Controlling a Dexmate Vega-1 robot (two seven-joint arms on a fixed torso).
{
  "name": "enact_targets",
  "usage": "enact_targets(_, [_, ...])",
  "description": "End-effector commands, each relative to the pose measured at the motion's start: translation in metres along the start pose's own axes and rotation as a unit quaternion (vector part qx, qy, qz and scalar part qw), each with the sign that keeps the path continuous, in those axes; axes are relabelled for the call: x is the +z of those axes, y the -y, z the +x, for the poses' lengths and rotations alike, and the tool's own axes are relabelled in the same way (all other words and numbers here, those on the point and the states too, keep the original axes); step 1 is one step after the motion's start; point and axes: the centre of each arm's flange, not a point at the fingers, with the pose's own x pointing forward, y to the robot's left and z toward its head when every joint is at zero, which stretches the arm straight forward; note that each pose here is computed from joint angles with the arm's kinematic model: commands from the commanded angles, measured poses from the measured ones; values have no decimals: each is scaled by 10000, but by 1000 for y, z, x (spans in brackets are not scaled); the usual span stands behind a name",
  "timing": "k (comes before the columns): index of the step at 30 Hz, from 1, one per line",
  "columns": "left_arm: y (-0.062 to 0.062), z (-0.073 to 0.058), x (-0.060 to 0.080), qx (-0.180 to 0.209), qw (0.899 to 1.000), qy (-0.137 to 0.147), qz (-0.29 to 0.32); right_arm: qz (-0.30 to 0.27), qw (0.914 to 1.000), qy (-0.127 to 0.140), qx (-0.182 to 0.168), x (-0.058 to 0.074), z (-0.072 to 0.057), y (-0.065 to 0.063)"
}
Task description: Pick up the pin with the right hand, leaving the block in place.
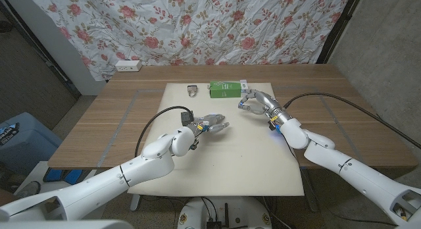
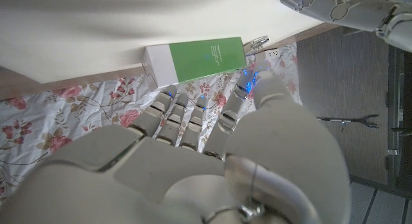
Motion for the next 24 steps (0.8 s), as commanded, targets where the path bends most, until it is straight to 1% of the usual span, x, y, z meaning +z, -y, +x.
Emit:
enact_targets(1, [0,2,0,-64,10000,53,20,-246,9996,-27,99,-3,-2,-5])
enact_targets(4, [0,2,0,-84,9999,89,30,-314,9994,-31,131,-4,-2,-6])
enact_targets(5, [1,3,1,-70,10000,53,15,-334,9994,-38,124,-4,-2,-7])
enact_targets(12, [3,4,1,-72,10000,32,-5,-357,9992,-26,180,-6,0,-11])
enact_targets(13, [4,4,1,-88,9999,74,8,-367,9991,-26,201,-6,0,-12])
enact_targets(16, [5,4,2,-97,9999,42,-6,-384,9989,-28,259,-8,0,-15])
enact_targets(17, [5,4,2,-113,9999,86,6,-395,9988,-42,269,-9,0,-16])
enact_targets(18, [5,5,2,-108,9999,47,-13,-422,9987,-35,285,-9,0,-16])
enact_targets(24, [5,4,2,-119,9998,128,-2,-501,9982,-77,306,-13,-2,-19])
